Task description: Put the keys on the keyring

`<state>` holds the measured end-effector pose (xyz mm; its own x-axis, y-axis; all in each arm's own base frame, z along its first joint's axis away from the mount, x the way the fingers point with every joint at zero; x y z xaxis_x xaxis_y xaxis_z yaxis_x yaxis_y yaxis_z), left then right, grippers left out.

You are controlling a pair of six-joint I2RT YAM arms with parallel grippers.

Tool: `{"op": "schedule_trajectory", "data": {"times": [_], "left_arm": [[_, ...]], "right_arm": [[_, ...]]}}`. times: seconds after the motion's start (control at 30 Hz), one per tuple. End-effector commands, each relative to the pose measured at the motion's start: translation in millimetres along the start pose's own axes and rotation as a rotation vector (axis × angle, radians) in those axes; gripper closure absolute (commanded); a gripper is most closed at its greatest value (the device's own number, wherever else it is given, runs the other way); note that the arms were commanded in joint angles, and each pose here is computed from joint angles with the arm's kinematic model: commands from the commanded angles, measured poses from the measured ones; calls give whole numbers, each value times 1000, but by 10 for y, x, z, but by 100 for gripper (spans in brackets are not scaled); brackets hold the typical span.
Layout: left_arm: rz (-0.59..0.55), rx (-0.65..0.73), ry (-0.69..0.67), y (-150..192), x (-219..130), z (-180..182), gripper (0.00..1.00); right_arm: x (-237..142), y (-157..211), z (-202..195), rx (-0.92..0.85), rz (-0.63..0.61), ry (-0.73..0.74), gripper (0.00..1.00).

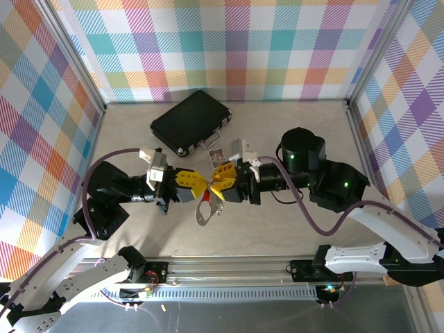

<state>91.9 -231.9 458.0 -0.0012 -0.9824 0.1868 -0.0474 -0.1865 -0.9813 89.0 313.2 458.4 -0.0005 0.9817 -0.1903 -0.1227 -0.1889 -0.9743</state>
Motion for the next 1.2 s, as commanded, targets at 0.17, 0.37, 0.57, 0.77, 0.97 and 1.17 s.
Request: {"op": "schedule_trajectory", "data": {"times": [0.17, 0.37, 0.57, 0.77, 0.97, 1.17], "left_arm": [[-37, 27, 25, -78, -11, -66, 100], [-21, 27, 17, -62, -13, -60, 100], [142, 59, -115, 130, -85, 83, 87], [316, 49, -154, 347, -139, 147, 83], [338, 31, -142, 368, -133, 137, 81], [340, 19, -123, 375, -92, 150, 81]], "right_arm": [[64, -29, 12, 0, -9, -27, 89], [75, -3, 8, -2, 11, -28, 100], [-14, 87, -60, -86, 140, 40, 100], [-51, 217, -112, -142, 321, 55, 100], [-17, 250, -137, -171, 405, 38, 100], [87, 300, -122, -163, 438, 0, 100]]}}
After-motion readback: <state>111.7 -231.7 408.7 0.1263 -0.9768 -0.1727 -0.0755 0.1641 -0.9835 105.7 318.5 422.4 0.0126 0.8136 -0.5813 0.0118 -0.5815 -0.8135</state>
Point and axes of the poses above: each hand's point on the last joint's axis, 136 mm out from that joint toward the fingers, its own x axis out along the fingers, its own z axis along the line the jaws close on, y = z × x, the point moved 2 cm from there along -x, back along the fingers, and after that the axes turned 4 degrees about x, right-handed, at the moved point
